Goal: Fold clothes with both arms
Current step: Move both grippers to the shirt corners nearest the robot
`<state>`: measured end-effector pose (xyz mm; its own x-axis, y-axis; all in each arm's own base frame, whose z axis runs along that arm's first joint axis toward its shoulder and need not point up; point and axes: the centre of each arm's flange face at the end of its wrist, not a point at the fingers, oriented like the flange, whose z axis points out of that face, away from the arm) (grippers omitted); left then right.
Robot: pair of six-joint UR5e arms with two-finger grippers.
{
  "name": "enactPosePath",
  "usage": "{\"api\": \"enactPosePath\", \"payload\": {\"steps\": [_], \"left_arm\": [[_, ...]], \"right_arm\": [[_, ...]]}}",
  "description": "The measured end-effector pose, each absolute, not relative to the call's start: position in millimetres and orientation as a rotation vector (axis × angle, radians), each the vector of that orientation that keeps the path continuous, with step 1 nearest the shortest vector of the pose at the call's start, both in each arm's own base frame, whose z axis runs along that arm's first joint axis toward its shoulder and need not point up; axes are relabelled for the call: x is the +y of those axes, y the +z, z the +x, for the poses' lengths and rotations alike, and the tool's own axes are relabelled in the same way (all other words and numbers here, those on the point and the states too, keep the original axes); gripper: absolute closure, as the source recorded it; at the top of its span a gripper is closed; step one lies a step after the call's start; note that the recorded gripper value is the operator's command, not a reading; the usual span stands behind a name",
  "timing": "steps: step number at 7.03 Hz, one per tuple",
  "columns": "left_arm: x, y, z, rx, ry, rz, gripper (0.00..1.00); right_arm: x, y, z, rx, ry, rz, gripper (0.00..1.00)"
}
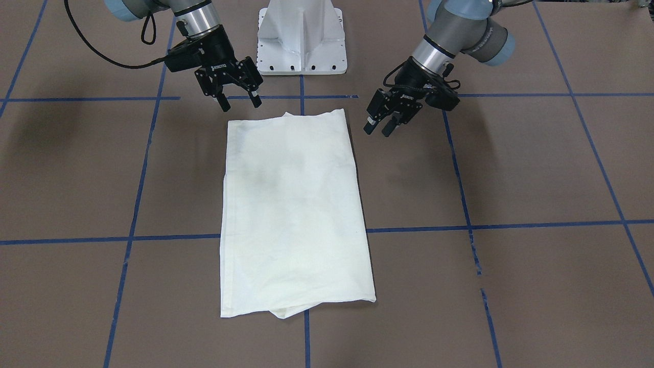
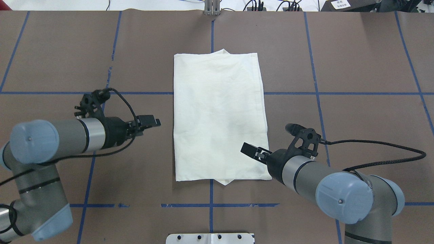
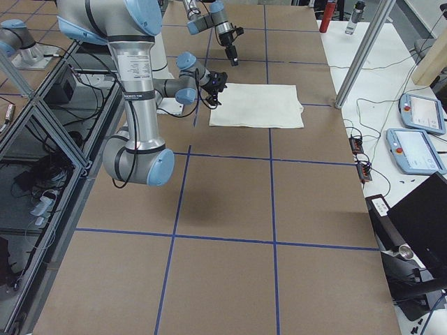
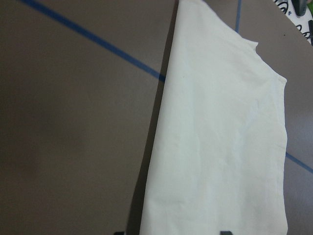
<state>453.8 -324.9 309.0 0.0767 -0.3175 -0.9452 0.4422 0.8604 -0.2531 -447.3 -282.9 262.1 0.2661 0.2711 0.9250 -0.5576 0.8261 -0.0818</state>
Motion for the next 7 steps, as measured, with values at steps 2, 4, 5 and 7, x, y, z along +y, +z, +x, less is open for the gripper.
{"api": "enactPosePath", "payload": {"steps": [2, 4, 5, 7], "left_arm": [[-278, 307, 491, 1.394, -0.651, 0.037, 0.38], [-264, 309, 519, 1.377, -0.652, 0.020, 0.38], [-258, 310, 534, 1.365, -0.642, 0.011, 0.38], [-253, 310, 551, 1.357, -0.631, 0.003, 0.38]], "right_arm": [[-288, 263, -445, -1.177, 0.593, 0.283, 0.00], [-289, 263, -445, -1.175, 0.597, 0.284, 0.00], [-289, 264, -445, -1.174, 0.598, 0.284, 0.00], [-289, 265, -445, -1.173, 0.600, 0.285, 0.00]]}}
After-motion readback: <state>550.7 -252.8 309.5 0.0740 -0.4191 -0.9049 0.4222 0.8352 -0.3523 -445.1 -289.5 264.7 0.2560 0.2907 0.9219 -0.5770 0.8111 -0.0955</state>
